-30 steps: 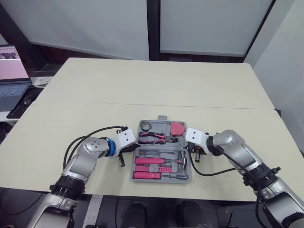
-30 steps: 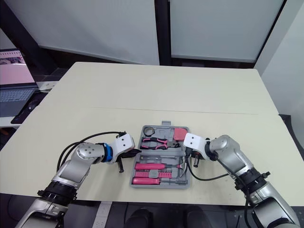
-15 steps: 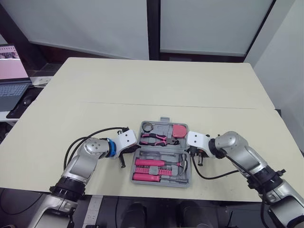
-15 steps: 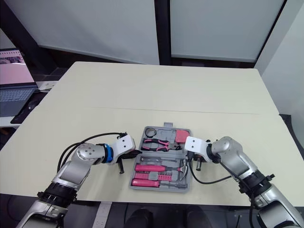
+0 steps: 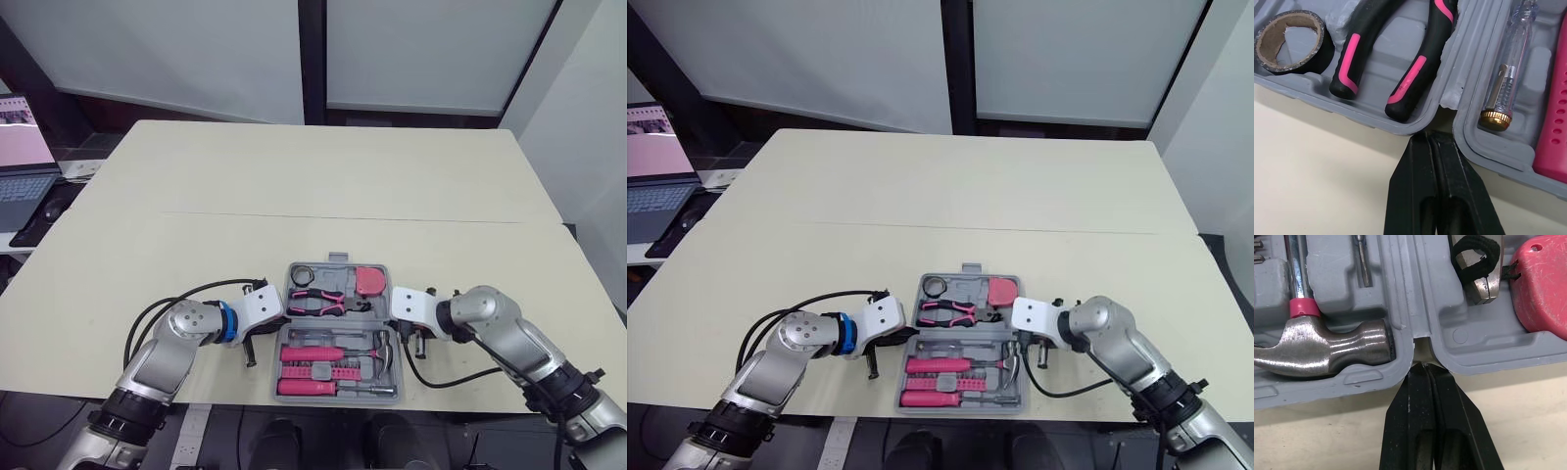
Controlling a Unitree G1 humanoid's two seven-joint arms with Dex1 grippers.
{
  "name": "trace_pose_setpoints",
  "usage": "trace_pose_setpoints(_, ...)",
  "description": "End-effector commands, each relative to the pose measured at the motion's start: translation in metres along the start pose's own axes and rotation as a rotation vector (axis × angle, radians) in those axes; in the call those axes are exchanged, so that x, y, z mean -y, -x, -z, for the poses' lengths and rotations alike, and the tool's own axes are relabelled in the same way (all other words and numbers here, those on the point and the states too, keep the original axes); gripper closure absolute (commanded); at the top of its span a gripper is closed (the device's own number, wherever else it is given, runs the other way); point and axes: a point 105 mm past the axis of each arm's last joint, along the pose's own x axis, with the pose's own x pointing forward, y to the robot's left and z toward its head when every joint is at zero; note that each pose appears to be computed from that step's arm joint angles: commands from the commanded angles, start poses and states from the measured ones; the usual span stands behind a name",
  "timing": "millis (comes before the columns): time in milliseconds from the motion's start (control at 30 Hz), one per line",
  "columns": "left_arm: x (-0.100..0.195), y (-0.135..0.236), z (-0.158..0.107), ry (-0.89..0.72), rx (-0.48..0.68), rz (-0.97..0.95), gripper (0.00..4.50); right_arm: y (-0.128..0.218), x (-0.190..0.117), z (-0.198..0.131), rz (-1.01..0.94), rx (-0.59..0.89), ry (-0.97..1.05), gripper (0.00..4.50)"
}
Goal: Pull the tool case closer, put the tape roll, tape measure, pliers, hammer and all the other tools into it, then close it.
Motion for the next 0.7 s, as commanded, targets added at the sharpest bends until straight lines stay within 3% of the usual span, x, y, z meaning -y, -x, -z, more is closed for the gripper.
trace_pose_setpoints(33, 0.03, -0.016, -0.025, -0.045, 0.099, 0.135, 4.47, -0.001, -0.02, -0.042, -0.066, 0.139, 0.107, 4.5)
trace_pose_setpoints(500, 0.03, -0.017, -0.015, -0.031, 0.075, 0.121, 4.47, -0.006, -0.015, -0.034, -0.018, 0.113, 0.074, 4.5)
trace_pose_setpoints(700, 0.008, -0.004, 0.0, -0.042, 0.03, 0.027, 4.47, 0.006, -0.001, -0.015, 0.04, 0.068, 0.033, 4.5)
